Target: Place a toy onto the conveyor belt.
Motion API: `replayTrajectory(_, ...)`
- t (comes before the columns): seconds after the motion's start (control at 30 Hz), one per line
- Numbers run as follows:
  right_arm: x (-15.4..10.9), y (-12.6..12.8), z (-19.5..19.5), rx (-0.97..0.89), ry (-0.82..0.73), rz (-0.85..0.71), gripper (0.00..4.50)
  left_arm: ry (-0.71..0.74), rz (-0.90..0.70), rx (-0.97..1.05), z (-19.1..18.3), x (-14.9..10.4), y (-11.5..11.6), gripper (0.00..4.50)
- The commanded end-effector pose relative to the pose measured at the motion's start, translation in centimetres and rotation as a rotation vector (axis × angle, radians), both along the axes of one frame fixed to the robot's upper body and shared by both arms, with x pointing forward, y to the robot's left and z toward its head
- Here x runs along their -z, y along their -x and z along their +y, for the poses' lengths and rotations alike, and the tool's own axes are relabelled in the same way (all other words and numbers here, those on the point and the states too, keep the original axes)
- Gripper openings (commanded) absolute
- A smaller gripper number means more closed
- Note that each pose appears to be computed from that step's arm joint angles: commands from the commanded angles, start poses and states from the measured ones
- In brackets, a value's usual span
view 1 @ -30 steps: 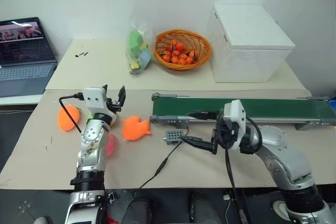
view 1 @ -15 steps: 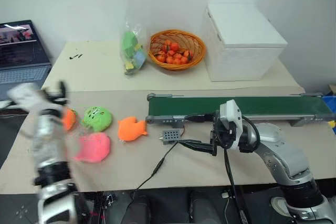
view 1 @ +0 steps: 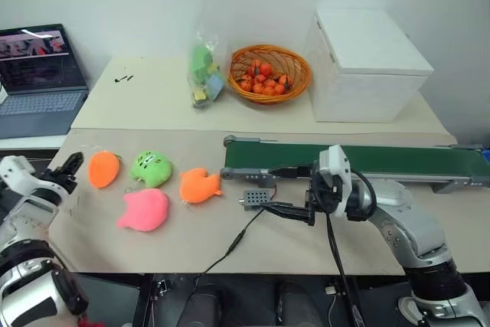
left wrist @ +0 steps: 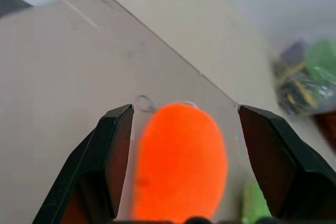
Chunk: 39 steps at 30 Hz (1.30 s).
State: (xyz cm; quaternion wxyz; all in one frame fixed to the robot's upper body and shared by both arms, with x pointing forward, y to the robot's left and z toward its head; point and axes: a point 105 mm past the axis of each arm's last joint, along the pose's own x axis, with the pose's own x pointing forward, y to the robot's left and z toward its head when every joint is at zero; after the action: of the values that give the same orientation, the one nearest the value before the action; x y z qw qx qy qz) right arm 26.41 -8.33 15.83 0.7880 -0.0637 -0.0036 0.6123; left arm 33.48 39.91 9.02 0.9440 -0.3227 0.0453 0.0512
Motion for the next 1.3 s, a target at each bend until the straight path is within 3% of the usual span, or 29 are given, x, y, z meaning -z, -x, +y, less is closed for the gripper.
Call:
replayTrajectory(0.03,-1.4,0.3,-0.3,0.009,-0.020,-0.052,4.50,-0.005,0.036,0.045,-0.1,1.1,0.4,3.40)
replayTrajectory(0.17,-1.5,0.5,-0.6,0.027,-0.028,-0.056,4.50,-0.010,0.074,0.034,-0.1,2.6,0.8,3.40)
replayTrajectory(0.37,-1.3,0.6,-0.7,0.046,-0.027,-0.048,4.50,-0.016,-0.004,0.010,0.8,0.6,0.5,3.40)
replayTrajectory(0.57,-1.6,0.6,-0.7,0.048,-0.036,-0.056,4.50,-0.025,0.050,-0.001,0.8,2.1,1.0,3.40)
replayTrajectory(0.9,-1.3,0.3,-0.8,0.067,-0.029,-0.052,4.50,0.005,0.011,-0.073,2.4,1.6,2.1,3.40)
replayTrajectory(1.3,-1.9,-0.2,-1.0,0.091,-0.042,-0.078,4.50,0.003,0.063,-0.105,2.9,3.1,3.1,3.40)
